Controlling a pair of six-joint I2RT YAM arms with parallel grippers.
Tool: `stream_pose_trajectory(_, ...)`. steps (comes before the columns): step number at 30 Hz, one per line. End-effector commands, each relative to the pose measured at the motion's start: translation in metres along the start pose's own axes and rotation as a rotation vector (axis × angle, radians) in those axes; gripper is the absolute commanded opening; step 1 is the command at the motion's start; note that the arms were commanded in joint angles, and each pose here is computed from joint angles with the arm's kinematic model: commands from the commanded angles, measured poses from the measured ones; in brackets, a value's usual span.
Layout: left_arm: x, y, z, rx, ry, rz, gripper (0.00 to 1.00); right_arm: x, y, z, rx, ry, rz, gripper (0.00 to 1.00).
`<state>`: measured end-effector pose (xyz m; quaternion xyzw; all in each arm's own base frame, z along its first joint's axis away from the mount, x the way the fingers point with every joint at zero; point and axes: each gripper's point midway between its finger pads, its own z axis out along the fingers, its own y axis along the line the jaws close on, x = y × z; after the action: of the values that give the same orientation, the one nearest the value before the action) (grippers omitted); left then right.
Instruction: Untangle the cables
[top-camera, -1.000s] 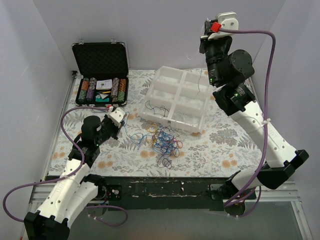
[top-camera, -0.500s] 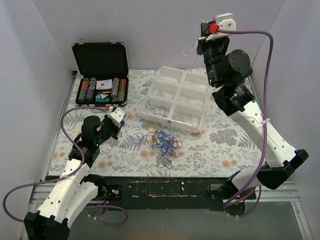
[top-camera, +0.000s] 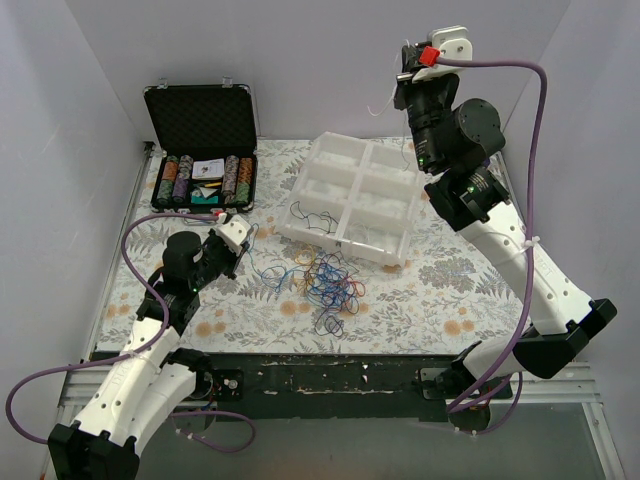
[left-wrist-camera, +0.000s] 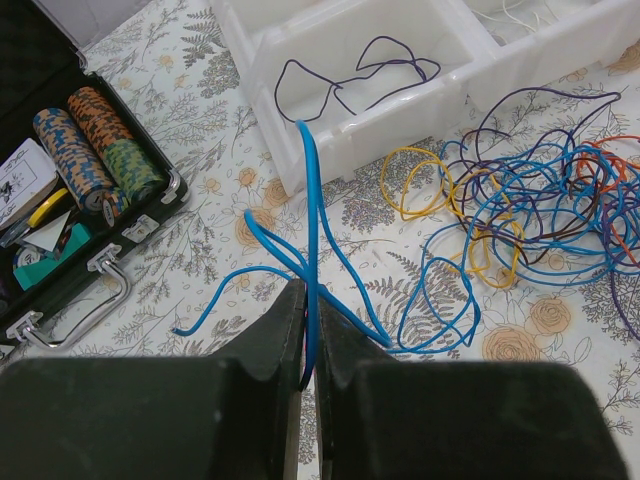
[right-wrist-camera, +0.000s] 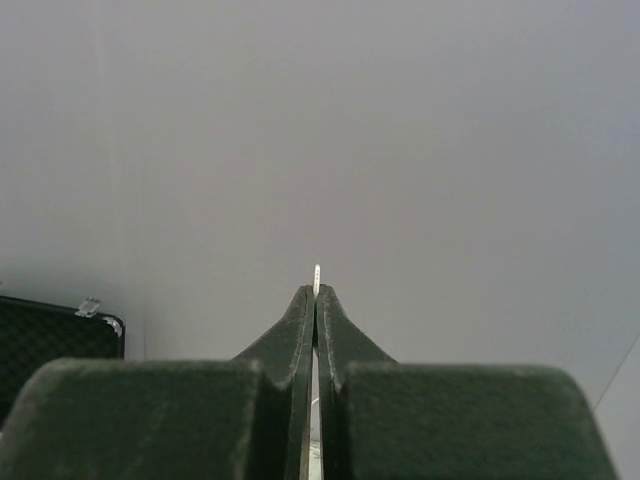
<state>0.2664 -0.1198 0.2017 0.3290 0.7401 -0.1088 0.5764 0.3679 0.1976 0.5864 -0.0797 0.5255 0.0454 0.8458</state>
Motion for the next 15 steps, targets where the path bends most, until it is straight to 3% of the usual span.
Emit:
stream_pose_trajectory(1,-0.008,0.004,-0.003,-0.015,-0.025,0.017,0.00,-0.007,-0.007,0.001,0.020,-0.028,0.024,0.01)
stream_pose_trajectory(11,-0.009,0.004,-0.003,-0.015,-0.026,0.014,0.00,-0.022,-0.011,0.004,0.020,-0.054,0.028,0.01)
stream_pose_trajectory(15,-0.009,0.003,-0.003,-0.015,-0.026,0.011,0.00,-0.008,-0.005,0.002,0.004,-0.025,0.037,0.01)
